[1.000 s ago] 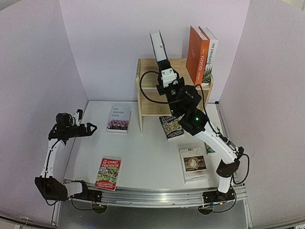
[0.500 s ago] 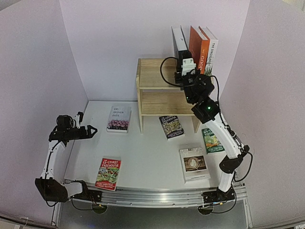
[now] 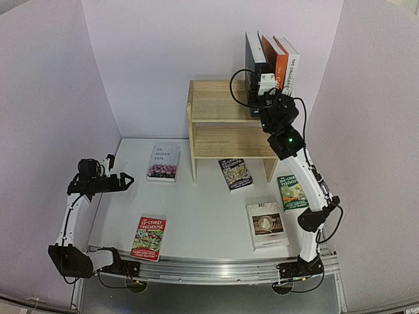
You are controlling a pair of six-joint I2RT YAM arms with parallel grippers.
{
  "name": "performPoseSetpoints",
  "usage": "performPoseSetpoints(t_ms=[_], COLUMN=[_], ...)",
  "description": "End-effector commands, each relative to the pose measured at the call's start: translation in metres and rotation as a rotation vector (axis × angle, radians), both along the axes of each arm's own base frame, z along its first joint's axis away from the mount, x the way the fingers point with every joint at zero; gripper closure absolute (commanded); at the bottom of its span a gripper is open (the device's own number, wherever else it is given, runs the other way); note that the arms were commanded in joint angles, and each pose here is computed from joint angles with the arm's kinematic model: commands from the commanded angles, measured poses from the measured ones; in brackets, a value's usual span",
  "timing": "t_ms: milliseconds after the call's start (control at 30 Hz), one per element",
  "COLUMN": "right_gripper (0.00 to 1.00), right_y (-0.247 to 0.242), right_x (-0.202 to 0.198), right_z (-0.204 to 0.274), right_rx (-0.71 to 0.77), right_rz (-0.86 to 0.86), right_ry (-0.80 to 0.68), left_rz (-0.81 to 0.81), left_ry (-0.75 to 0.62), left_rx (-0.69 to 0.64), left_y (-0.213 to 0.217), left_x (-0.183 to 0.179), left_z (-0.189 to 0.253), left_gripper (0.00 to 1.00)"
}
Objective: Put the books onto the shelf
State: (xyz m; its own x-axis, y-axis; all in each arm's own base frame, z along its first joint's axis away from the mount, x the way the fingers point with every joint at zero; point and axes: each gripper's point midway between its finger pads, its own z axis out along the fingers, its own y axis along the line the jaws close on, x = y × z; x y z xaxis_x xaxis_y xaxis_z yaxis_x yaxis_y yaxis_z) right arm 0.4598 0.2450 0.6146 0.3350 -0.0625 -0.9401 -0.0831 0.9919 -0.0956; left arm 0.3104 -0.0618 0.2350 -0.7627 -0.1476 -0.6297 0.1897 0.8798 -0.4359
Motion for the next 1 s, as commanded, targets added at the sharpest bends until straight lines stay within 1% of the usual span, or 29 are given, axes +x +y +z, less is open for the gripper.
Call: performPoseSetpoints(t_ms=[0,100,133,167,267,467,567,667,767,800,967], right_gripper=[0.89,0.69,0.65,0.63,0.6,0.57,0.52,0.53,0.57,0.57,0.51], right_y=[0.005,0.003,0.003,0.002,-0.003,-0.005,-0.005,-0.004,-0.006,-0.006,-0.002], right_x=[0.014,0.013,0.013,0.012,0.011,0.01,0.011,0.012,0.013,0.014,0.02], right_z=[-0.017,-0.017,-0.017,-0.016,-0.013,-0.011,-0.012,-0.012,-0.013,-0.015,-0.022], right_rx=[-0.002,0.002,0.003,0.006,0.017,0.027,0.029,0.031,0.038,0.038,0.05], right_rz=[-0.002,-0.004,-0.007,-0.009,-0.028,-0.036,-0.037,-0.036,-0.051,-0.055,-0.051], right_ry=[0.045,0.046,0.046,0.044,0.036,0.024,0.021,0.018,0.018,0.019,0.03], left_rz=[-0.027,-0.032,-0.033,-0.035,-0.045,-0.052,-0.055,-0.055,-0.057,-0.057,-0.059], left_ry=[-0.034,-0.034,-0.032,-0.033,-0.03,-0.03,-0.027,-0.028,-0.027,-0.027,-0.025], left_rx=[-0.025,-0.031,-0.032,-0.035,-0.048,-0.059,-0.06,-0.059,-0.062,-0.062,-0.065], left_y=[-0.006,-0.008,-0.008,-0.008,-0.011,-0.013,-0.013,-0.013,-0.013,-0.013,-0.014], left_x=[-0.004,-0.004,-0.004,-0.004,-0.005,-0.005,-0.006,-0.006,-0.006,-0.006,-0.006], left_z=[0.011,0.012,0.011,0.011,0.01,0.01,0.009,0.009,0.009,0.009,0.007], left_gripper=[0.0,0.0,0.0,0.0,0.0,0.0,0.0,0.0,0.0,0.0,0.0])
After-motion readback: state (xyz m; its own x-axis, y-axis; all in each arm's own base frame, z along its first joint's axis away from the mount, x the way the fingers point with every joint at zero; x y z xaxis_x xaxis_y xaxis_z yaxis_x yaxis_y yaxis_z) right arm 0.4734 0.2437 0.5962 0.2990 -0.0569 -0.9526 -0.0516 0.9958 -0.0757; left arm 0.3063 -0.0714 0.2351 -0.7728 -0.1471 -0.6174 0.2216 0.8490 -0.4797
